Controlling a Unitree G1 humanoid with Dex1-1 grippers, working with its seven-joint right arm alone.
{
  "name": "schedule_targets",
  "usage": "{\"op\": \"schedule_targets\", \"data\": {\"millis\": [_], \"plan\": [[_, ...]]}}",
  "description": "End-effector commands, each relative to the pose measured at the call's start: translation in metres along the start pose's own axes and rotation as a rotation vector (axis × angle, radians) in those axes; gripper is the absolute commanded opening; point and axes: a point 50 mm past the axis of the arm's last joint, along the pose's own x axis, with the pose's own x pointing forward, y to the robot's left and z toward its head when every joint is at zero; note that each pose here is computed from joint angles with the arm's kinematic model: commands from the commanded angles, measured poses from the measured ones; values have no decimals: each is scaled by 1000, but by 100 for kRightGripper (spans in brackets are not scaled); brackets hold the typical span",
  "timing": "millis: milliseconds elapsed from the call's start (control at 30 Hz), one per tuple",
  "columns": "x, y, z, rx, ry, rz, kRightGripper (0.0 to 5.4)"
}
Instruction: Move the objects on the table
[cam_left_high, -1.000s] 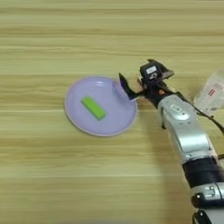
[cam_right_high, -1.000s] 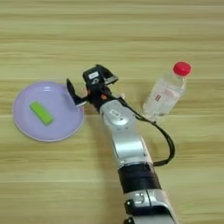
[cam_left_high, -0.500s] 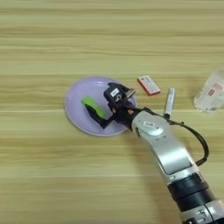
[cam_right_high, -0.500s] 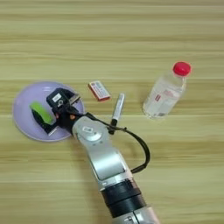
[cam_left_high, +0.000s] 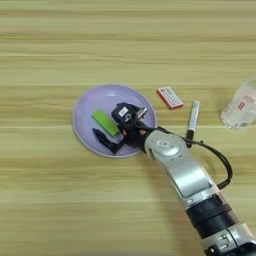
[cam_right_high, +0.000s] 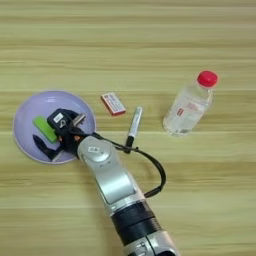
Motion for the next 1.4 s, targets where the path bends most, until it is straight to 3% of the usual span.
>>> {"op": "schedule_targets", "data": {"millis": [33, 1200, 1400], "plan": [[3, -12, 11, -58, -22, -28, 482], [3, -14, 7, -36, -10, -13, 152], [2, -16, 11, -13, -43, -27, 141]]}}
